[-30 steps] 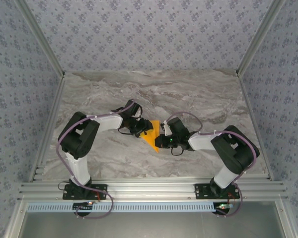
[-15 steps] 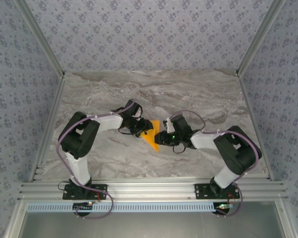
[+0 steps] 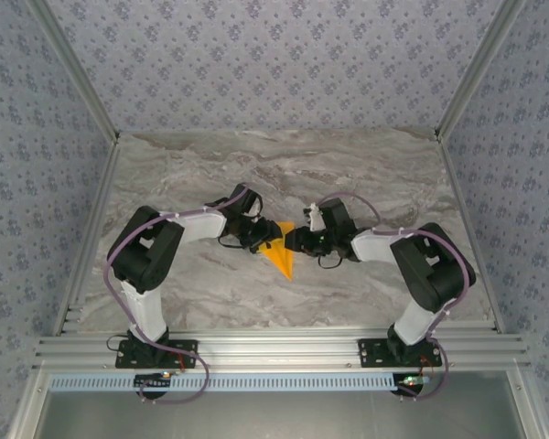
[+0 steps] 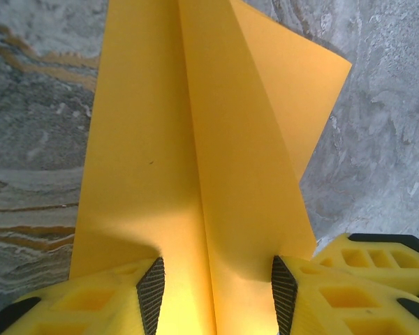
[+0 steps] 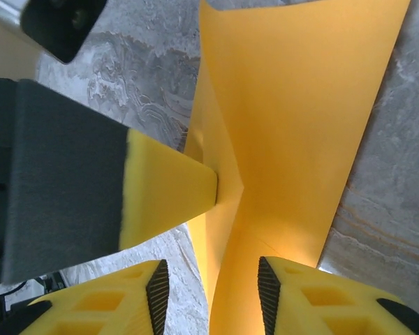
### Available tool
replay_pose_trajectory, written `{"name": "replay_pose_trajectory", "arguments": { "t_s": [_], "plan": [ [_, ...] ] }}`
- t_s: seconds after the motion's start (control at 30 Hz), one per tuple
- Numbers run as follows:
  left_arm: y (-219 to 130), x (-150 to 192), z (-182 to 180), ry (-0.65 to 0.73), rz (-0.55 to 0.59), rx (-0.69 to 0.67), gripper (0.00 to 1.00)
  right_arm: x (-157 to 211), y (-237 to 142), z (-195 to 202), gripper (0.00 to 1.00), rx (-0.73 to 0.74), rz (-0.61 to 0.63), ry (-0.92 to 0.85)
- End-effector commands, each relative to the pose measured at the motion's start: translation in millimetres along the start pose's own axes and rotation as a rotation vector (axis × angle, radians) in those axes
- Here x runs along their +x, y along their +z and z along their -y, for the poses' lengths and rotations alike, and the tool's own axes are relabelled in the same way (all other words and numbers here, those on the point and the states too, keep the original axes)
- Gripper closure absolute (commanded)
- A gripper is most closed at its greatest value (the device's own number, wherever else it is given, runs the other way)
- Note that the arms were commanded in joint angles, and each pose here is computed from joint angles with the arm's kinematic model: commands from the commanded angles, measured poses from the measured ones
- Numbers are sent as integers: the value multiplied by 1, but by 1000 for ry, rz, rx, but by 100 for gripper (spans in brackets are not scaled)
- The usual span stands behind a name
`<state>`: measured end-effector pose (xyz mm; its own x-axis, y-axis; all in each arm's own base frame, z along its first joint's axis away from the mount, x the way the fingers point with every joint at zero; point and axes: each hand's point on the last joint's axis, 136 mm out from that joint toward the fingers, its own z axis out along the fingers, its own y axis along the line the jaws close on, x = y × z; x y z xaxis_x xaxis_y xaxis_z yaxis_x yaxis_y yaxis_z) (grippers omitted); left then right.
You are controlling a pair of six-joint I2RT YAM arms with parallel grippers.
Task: Fold a paper plane with a square sheet of paper (fold left side to right side)
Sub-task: Fourth fold the wing at the center of the table.
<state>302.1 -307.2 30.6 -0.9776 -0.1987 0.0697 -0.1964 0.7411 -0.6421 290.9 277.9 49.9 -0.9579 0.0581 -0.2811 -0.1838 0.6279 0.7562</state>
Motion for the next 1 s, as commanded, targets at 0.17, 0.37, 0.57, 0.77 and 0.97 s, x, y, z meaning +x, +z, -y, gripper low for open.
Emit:
{"name": "replay_pose_trajectory", "arguments": {
  "t_s": [0.17,0.37,0.57,0.77,0.97],
  "plan": [
    [8,2,-14,-12,-6,-58,53,-6,12,2,69,-25,-21,37],
    [8,2,-14,-12,-6,-61,53,-5,10,7,90,1,-24,34],
    [8,2,-15,-11,-5,-61,53,-7,3,20,91,42,-17,49],
    [7,3,-16,-12,-5,-63,53,-6,2,25,91,57,-23,50],
    [7,3,-17,-12,-5,-64,53,-2,5,26,91,57,-40,55]
  ]
}}
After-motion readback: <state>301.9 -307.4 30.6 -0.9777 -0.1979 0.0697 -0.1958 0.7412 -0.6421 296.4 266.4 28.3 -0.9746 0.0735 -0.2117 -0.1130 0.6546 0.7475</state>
